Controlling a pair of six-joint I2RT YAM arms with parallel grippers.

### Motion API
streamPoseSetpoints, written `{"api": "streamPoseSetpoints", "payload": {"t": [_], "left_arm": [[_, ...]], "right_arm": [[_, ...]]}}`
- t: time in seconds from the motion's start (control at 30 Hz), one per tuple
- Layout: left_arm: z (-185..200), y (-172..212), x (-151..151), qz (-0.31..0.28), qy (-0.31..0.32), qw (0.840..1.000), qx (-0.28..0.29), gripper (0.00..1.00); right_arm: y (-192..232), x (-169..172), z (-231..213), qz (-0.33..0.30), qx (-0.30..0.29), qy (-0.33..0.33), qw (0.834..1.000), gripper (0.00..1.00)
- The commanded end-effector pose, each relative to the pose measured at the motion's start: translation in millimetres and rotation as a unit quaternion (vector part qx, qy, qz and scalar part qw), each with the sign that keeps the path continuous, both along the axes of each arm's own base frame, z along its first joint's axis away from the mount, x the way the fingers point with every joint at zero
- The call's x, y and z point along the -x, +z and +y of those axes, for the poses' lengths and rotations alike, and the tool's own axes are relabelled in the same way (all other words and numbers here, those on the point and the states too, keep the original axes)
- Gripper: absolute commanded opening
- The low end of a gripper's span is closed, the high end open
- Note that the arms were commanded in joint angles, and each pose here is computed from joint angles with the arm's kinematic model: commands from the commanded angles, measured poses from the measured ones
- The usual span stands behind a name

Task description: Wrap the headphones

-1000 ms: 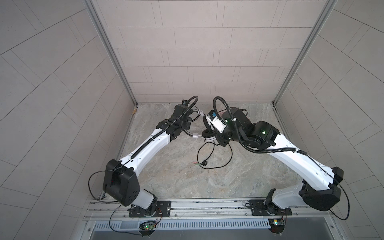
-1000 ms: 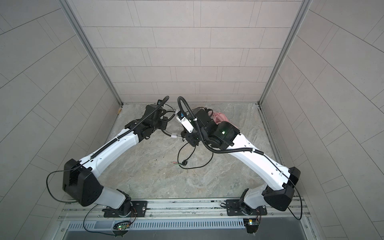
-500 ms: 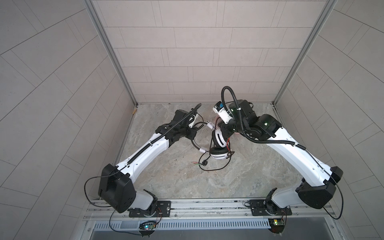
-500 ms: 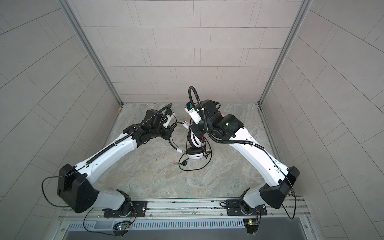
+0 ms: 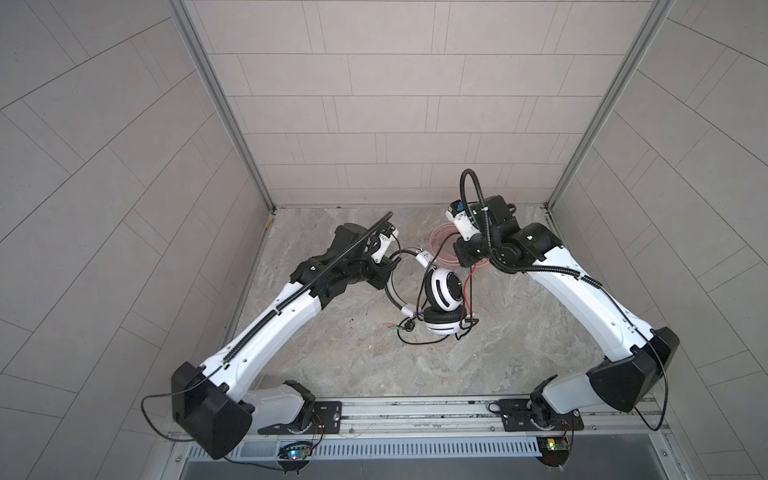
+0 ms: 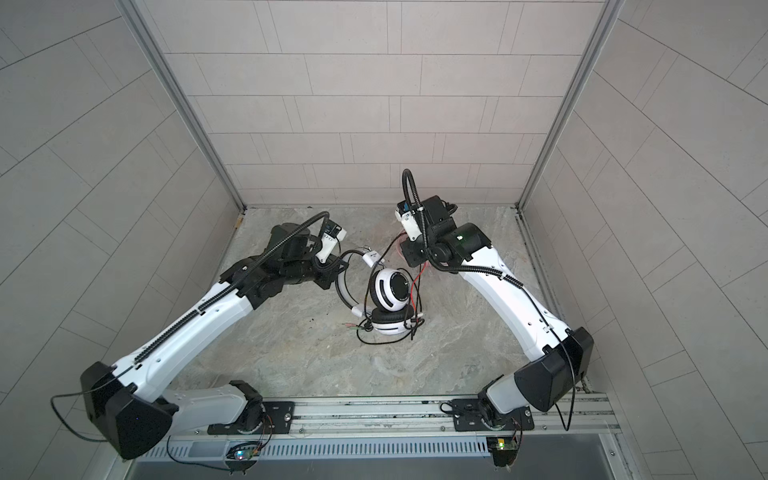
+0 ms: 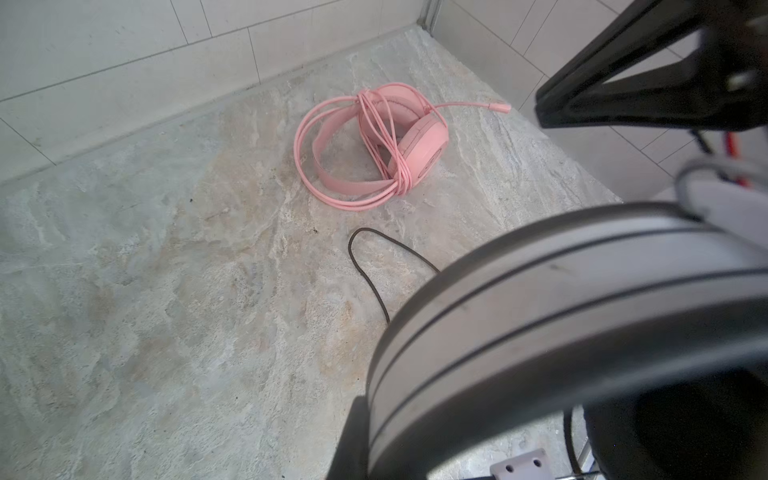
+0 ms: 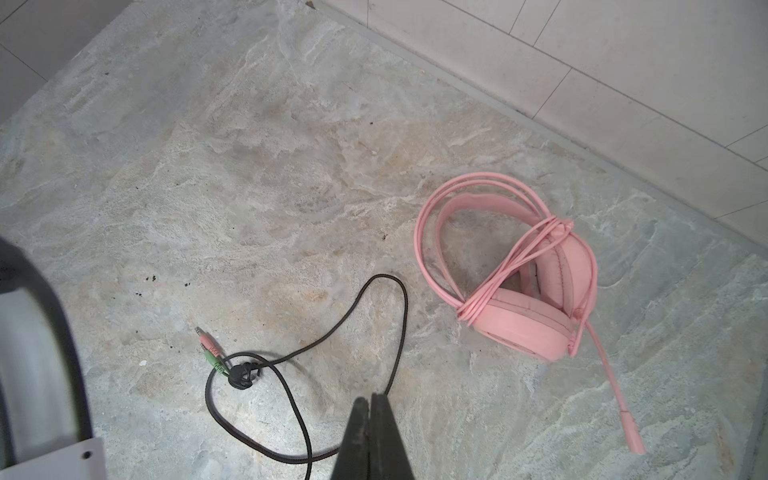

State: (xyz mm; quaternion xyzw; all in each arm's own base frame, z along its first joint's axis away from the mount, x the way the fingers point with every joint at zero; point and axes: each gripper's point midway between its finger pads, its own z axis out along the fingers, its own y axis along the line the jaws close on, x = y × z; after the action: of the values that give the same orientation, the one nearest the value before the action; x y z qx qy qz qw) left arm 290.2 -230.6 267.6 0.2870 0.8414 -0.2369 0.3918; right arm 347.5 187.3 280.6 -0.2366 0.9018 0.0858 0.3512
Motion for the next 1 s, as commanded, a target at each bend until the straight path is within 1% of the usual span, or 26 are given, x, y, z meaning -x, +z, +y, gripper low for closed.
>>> {"api": "streamPoseSetpoints", "payload": {"t": [0.0, 0.1, 0.2, 0.23, 0.3, 0.4, 0.53, 0.63, 0.77, 0.83, 0.9, 0.97], "left_arm": [[-2, 18, 12, -0.012, -0.024, 0.999, 0.033, 0.00], [9, 19, 14, -0.003, -0.009, 0.999, 0.034, 0.00], [26, 24, 11, -0.015, 0.015, 0.999, 0.038, 0.00], [33, 25, 9, -0.022, 0.028, 0.999, 0.031, 0.00], [53, 21, 4, -0.031, 0.067, 0.997, -0.002, 0.00], [70, 21, 4, -0.044, 0.098, 0.994, -0.024, 0.00], [75, 23, 11, -0.047, 0.094, 0.994, -0.037, 0.00], [81, 17, 15, -0.040, 0.094, 0.993, -0.062, 0.00], [77, 13, 24, -0.029, 0.070, 0.995, -0.063, 0.00], [80, 9, 25, -0.025, 0.073, 0.994, -0.070, 0.00], [87, 2, 25, -0.024, 0.084, 0.992, -0.088, 0.00], [86, 0, 27, -0.020, 0.079, 0.993, -0.089, 0.00]], "right_arm": [[1, -5, 7, 0.000, -0.026, 0.004, 1.000, 0.00], [-2, -5, 8, 0.006, -0.030, 0.006, 1.000, 0.01], [-4, -4, 7, 0.009, -0.031, 0.005, 0.999, 0.01], [-5, -4, 7, 0.010, -0.033, 0.003, 0.999, 0.01], [-5, -5, 8, 0.017, -0.041, 0.000, 0.999, 0.02], [-6, -5, 13, 0.032, -0.048, 0.007, 0.998, 0.02], [-7, -5, 13, 0.038, -0.049, 0.004, 0.998, 0.02], [-10, -3, 12, 0.047, -0.042, 0.006, 0.998, 0.03], [-17, 2, 5, 0.072, -0.001, 0.013, 0.997, 0.03], [-16, 3, -3, 0.075, 0.021, 0.007, 0.997, 0.03], [-12, 6, -3, 0.076, 0.019, 0.010, 0.997, 0.04], [-9, 7, 0, 0.076, 0.006, 0.011, 0.997, 0.04]]}}
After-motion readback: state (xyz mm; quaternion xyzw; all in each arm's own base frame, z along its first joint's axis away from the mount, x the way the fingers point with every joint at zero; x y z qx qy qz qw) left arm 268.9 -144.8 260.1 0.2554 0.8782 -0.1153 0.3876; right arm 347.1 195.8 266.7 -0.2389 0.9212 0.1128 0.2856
